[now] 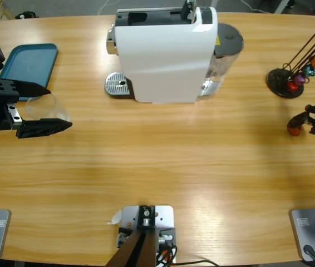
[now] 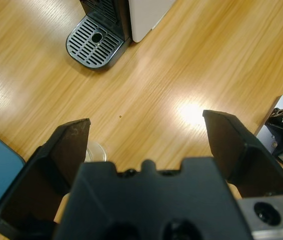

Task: Pour coffee

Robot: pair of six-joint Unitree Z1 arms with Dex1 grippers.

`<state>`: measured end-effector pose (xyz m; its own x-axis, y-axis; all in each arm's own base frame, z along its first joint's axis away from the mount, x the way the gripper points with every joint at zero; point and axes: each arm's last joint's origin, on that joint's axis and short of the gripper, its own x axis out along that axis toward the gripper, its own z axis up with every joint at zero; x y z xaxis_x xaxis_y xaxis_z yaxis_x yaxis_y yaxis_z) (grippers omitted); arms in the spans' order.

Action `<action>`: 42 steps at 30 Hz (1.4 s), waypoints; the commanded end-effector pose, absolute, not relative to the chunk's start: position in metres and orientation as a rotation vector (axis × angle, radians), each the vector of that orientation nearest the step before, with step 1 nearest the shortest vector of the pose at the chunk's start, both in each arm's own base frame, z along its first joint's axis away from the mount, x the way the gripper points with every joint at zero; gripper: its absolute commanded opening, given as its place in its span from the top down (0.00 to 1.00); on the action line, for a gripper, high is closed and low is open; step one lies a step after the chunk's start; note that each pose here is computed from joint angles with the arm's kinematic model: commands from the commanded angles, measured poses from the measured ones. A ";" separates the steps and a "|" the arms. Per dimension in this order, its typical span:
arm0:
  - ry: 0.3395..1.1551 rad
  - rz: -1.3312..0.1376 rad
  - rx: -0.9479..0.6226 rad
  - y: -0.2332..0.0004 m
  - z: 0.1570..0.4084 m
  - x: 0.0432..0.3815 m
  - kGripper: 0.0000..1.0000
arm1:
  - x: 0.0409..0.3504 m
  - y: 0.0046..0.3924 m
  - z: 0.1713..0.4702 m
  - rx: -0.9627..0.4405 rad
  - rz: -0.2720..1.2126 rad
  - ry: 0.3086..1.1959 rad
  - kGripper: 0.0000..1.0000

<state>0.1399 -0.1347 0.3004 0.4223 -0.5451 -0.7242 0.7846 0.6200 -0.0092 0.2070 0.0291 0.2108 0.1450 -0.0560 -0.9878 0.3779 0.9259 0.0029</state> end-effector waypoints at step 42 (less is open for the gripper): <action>0.795 -0.873 0.346 -0.133 0.287 0.134 0.02 | 0.219 0.032 0.203 0.265 -0.291 1.409 0.59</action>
<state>0.1390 -0.1339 0.2969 0.4188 -0.5419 -0.7286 0.7834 0.6214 -0.0119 0.2117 0.0313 0.2059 0.1357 -0.0297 -0.9903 0.3624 0.9318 0.0217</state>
